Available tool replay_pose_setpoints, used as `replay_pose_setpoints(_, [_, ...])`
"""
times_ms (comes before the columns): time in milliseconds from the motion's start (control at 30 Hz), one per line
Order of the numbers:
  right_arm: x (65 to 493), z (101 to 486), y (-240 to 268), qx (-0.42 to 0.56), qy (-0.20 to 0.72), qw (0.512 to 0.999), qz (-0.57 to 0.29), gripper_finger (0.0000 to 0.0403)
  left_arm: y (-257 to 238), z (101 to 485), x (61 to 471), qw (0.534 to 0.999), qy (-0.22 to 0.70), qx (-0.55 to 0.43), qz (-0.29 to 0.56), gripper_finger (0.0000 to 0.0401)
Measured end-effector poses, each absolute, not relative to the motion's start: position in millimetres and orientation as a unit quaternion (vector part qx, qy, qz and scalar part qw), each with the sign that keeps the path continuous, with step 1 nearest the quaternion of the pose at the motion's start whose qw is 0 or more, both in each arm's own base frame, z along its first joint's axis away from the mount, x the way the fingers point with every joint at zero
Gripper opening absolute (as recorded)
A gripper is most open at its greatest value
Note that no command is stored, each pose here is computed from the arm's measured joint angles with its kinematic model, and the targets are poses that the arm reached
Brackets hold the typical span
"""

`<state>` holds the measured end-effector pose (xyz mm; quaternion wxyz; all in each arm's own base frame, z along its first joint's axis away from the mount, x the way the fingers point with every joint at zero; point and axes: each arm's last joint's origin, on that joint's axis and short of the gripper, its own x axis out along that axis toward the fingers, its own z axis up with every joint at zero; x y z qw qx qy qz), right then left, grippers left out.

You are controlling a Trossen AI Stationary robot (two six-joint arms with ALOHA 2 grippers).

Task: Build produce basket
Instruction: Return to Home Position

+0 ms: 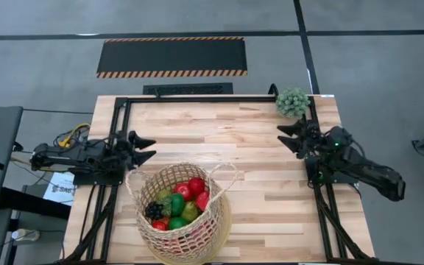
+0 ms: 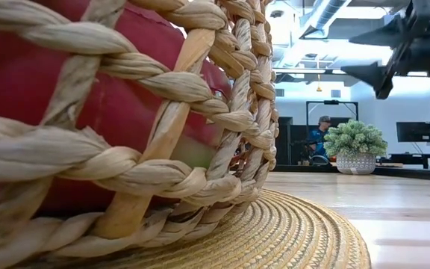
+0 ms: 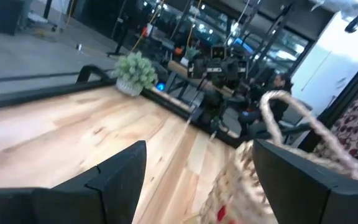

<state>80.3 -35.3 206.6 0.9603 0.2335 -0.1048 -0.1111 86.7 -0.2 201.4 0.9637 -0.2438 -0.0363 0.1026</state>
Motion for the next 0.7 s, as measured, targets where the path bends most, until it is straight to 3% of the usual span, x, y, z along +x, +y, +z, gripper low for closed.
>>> replay_pose_setpoints(167, [87,184,-38,0.225,-0.115,0.963,-0.091,0.0327,-1,191,90,0.962,-0.021,-0.253,0.105,0.0278])
replay_pose_setpoints(467, [88,179,-38,0.191,-0.087,0.973,-0.096,0.0327,-2,174,94,0.963,-0.006,-0.251,0.102,0.0278])
replay_pose_setpoints(700, [88,172,-41,0.203,-0.062,0.967,-0.141,0.0327,-2,174,94,0.977,0.003,-0.189,0.098,0.0278])
